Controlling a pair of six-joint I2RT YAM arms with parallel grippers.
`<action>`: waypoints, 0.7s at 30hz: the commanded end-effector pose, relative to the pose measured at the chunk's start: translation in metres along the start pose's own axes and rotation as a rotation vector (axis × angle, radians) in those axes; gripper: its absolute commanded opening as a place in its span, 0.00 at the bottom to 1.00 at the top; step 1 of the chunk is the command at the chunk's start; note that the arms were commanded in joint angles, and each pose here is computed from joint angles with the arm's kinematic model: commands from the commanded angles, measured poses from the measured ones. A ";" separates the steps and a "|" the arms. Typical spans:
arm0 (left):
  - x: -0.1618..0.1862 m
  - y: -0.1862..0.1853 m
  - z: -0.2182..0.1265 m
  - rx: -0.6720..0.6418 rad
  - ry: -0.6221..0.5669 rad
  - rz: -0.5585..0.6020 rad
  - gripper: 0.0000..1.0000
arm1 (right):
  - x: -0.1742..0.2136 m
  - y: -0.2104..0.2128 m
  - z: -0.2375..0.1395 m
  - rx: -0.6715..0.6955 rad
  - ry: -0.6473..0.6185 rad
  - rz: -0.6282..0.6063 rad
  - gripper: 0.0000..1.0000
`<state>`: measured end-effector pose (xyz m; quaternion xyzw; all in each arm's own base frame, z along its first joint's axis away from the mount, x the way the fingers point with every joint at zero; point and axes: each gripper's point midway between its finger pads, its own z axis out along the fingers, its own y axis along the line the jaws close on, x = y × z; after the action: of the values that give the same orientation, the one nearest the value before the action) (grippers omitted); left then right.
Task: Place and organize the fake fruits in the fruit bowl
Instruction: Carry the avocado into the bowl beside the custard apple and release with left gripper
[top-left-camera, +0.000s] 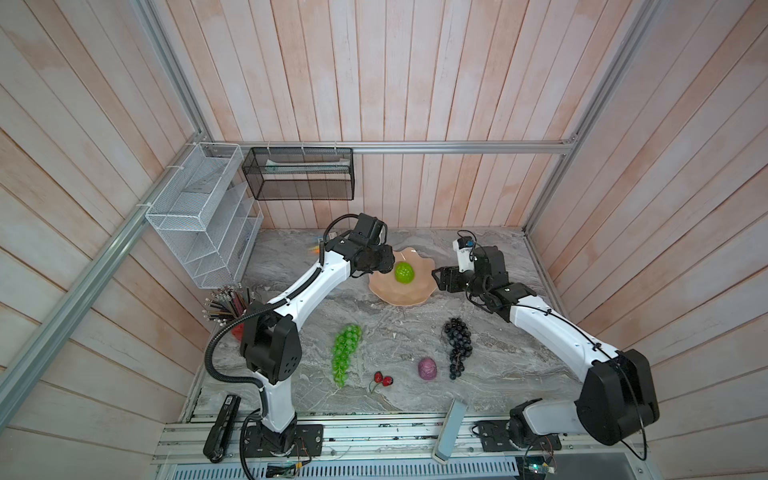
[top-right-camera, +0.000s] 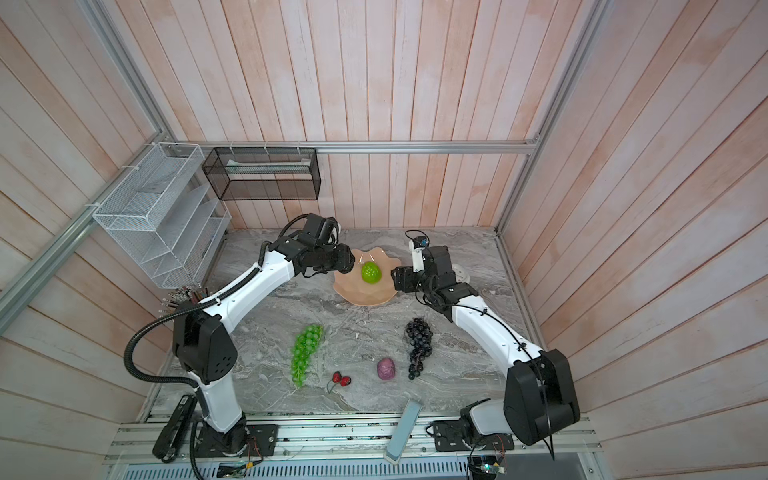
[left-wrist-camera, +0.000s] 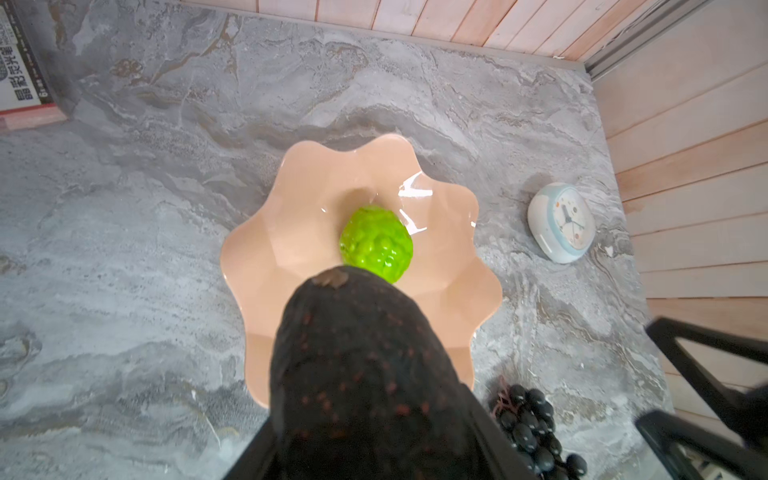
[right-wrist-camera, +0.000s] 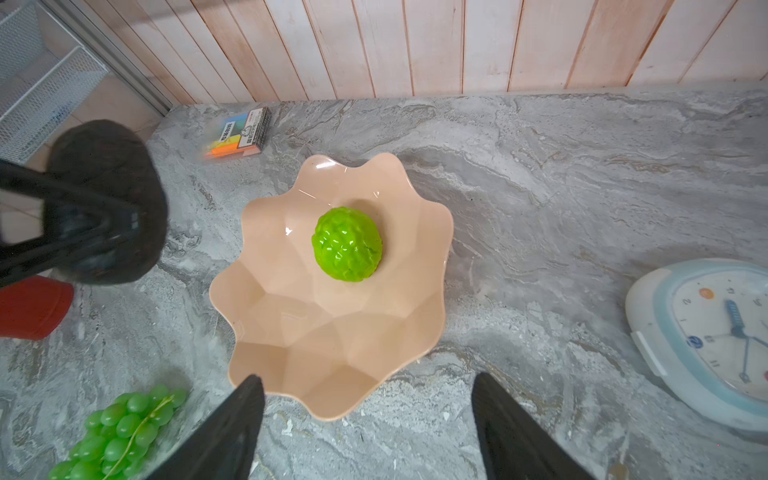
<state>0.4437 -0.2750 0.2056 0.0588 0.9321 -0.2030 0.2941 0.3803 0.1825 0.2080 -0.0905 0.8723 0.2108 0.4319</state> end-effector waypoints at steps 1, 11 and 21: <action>-0.013 0.004 0.012 -0.009 -0.013 0.050 0.33 | 0.018 -0.007 -0.011 0.041 0.044 0.008 0.79; -0.009 0.027 0.073 -0.074 0.044 0.047 0.33 | 0.032 -0.014 -0.023 0.067 0.038 0.029 0.79; 0.003 0.031 0.114 -0.049 0.081 0.021 0.33 | 0.034 -0.014 -0.024 0.067 0.034 0.030 0.79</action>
<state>0.4949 -0.2886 0.0995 0.0684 0.9549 -0.1636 0.2383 0.3521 0.1623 0.1939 -0.0744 0.8839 0.1888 0.4212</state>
